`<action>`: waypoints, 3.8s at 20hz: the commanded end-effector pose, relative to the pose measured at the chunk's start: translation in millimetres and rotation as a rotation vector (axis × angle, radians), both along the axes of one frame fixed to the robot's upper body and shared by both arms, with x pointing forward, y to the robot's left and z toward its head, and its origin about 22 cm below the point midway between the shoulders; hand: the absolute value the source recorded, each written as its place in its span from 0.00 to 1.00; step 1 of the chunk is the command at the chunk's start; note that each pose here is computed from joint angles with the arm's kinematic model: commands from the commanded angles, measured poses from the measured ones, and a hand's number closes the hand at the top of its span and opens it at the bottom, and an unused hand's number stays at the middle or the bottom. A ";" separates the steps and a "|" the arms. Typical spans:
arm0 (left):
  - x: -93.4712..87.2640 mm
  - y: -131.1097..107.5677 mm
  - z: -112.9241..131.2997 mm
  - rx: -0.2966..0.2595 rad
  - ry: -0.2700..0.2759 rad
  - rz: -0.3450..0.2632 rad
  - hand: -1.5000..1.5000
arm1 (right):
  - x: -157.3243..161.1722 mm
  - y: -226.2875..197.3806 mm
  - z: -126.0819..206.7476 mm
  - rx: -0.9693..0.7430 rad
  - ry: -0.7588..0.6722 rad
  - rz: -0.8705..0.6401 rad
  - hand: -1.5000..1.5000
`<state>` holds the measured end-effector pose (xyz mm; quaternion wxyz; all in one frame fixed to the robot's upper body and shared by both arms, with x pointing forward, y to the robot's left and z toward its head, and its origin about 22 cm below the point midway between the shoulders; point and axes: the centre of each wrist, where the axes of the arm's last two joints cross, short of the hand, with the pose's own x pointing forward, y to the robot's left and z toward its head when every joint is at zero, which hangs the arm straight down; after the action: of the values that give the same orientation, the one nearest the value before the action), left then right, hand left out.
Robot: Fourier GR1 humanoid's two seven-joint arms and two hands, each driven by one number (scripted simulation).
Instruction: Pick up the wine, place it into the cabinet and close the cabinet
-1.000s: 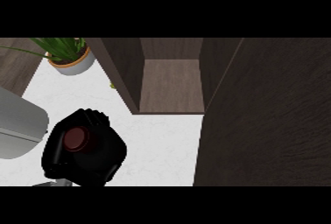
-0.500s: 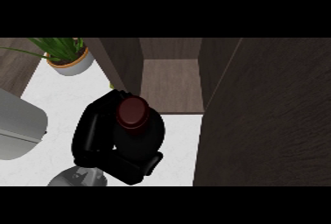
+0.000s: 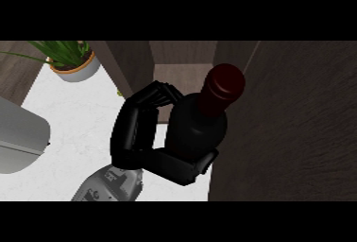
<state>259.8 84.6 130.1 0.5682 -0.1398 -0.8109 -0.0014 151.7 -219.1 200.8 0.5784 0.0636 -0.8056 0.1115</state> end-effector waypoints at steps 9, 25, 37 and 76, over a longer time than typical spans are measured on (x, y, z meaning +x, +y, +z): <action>27.2 -38.0 -12.6 0.061 -0.015 0.078 1.00 | -23.0 -4.4 13.0 0.027 -0.044 0.039 0.00; 46.7 -20.1 -37.1 -0.015 0.035 0.128 1.00 | -19.0 -4.8 12.3 0.026 -0.043 0.045 0.00; 59.9 -16.6 -82.6 0.119 -0.036 0.214 1.00 | -12.6 -5.8 19.8 0.022 -0.037 0.056 0.00; 163.1 23.7 -86.1 0.162 0.003 0.353 1.00 | -21.2 -8.9 9.7 0.030 -0.024 0.069 0.00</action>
<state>414.4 93.0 42.6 0.5788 0.0397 -0.8140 0.0265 156.0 -223.5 198.0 0.5742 0.0682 -0.8077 0.1155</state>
